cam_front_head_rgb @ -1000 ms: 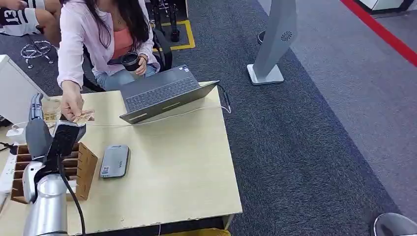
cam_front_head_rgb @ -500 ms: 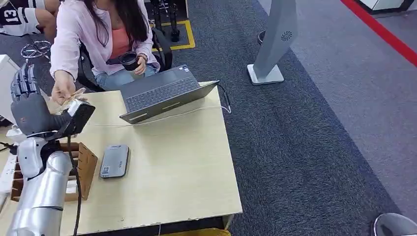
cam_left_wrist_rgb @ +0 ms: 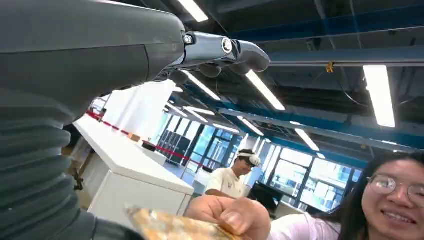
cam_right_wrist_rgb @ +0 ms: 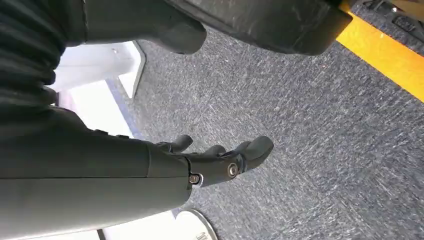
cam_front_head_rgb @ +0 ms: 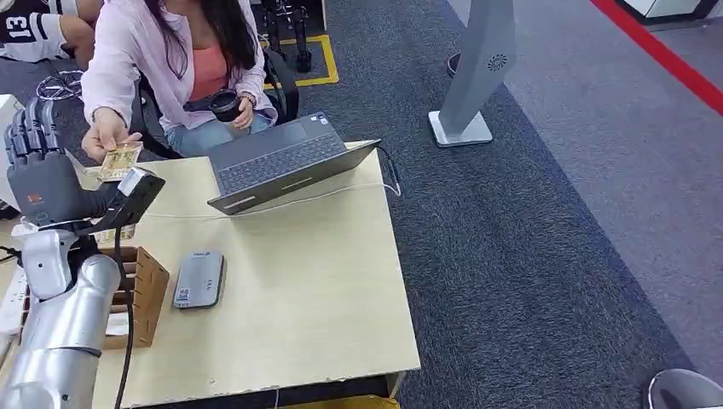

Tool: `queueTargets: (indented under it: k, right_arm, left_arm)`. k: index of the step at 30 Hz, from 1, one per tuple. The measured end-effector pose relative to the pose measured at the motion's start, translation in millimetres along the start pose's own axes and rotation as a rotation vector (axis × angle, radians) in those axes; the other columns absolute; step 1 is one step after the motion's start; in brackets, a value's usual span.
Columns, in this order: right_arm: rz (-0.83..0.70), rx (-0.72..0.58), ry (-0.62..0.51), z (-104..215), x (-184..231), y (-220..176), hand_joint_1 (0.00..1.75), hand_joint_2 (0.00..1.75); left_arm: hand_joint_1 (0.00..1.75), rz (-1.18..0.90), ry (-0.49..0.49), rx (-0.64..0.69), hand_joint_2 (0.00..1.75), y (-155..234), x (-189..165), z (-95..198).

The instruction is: Pass the card to the sensor for recognition and then transmit it.

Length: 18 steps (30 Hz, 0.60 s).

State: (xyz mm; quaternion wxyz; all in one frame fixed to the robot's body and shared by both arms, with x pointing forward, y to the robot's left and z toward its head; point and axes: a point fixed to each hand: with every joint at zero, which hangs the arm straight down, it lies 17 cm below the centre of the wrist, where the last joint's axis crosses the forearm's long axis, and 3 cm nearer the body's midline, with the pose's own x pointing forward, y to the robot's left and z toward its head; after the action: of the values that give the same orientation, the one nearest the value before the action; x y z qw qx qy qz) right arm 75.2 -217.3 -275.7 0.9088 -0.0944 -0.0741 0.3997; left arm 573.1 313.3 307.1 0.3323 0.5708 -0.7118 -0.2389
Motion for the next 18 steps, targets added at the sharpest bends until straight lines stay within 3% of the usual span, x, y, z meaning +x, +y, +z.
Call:
queueTargets:
  k: [18]
  right_arm:
    - [0.033,0.006,-0.019,1.2,5.6,3.6,0.00,1.75]
  left_arm:
    - [1.75,-0.049,-0.016,-0.055,1.75,-14.3,-19.0,22.6]
